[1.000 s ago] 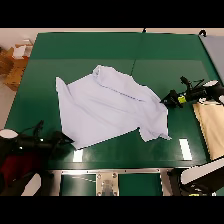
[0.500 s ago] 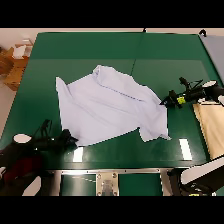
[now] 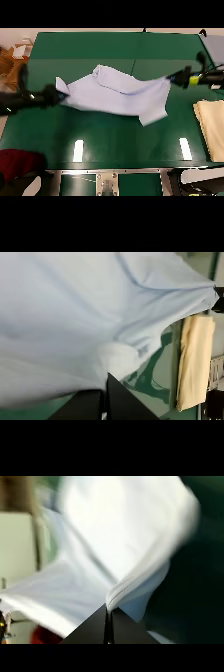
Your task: Fold the shirts.
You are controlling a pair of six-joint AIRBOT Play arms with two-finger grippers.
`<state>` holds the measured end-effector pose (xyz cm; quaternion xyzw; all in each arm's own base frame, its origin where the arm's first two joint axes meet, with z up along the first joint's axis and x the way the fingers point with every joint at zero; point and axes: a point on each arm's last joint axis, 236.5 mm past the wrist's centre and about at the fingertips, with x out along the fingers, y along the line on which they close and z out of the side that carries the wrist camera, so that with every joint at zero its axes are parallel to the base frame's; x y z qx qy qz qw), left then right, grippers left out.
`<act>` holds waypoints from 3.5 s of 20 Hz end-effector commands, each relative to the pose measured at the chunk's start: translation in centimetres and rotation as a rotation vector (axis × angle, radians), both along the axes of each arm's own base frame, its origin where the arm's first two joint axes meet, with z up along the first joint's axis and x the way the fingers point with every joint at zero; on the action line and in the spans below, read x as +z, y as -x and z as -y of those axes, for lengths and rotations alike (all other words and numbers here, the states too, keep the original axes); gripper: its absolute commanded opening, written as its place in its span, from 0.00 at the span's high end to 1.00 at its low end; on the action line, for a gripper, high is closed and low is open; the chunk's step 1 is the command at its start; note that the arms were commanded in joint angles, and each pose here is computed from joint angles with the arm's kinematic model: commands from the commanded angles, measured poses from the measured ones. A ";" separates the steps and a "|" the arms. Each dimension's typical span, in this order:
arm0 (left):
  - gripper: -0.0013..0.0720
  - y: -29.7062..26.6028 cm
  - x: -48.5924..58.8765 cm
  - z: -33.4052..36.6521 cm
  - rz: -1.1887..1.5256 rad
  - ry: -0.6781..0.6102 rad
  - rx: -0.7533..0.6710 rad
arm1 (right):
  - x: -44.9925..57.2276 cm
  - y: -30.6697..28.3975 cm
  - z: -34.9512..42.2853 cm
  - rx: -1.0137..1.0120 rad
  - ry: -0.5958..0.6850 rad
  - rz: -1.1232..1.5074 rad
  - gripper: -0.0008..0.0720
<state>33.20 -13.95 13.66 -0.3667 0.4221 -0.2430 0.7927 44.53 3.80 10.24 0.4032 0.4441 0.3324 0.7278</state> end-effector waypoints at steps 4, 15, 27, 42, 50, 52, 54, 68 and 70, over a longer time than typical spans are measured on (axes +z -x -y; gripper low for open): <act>0.95 2.6 29.0 -0.8 0.712 -0.151 -0.007 | 31.7 6.8 -0.7 -0.189 0.033 0.795 0.97; 0.95 6.6 35.7 -3.8 0.900 -0.471 0.088 | 44.2 17.2 2.0 -0.636 0.438 1.144 0.97; 0.95 -13.9 -2.6 -1.2 -0.020 -0.131 -0.231 | 3.7 -3.7 9.6 -0.539 0.226 0.231 0.97; 0.17 -20.9 -4.9 -8.3 -0.044 0.144 -0.097 | -6.2 -7.8 15.7 -0.439 -0.073 -0.009 0.70; 0.32 -3.4 -13.3 -9.7 -0.601 -0.049 -0.314 | -11.9 7.1 16.4 -0.454 0.135 -0.326 0.70; 0.32 1.1 -15.4 -9.4 -0.645 -0.094 -0.307 | -12.9 10.1 16.8 -0.523 0.165 -0.360 0.70; 0.32 5.9 -18.3 -9.3 -0.698 -0.165 -0.268 | -13.4 12.2 16.9 -0.575 0.185 -0.370 0.70; 0.47 6.4 -24.4 -1.0 -0.533 -0.250 -0.207 | -13.6 15.0 15.8 -0.600 0.186 -0.414 0.61; 0.94 5.4 -23.0 0.1 -0.461 -0.201 -0.243 | -13.5 15.2 15.2 -0.588 0.164 -0.432 0.61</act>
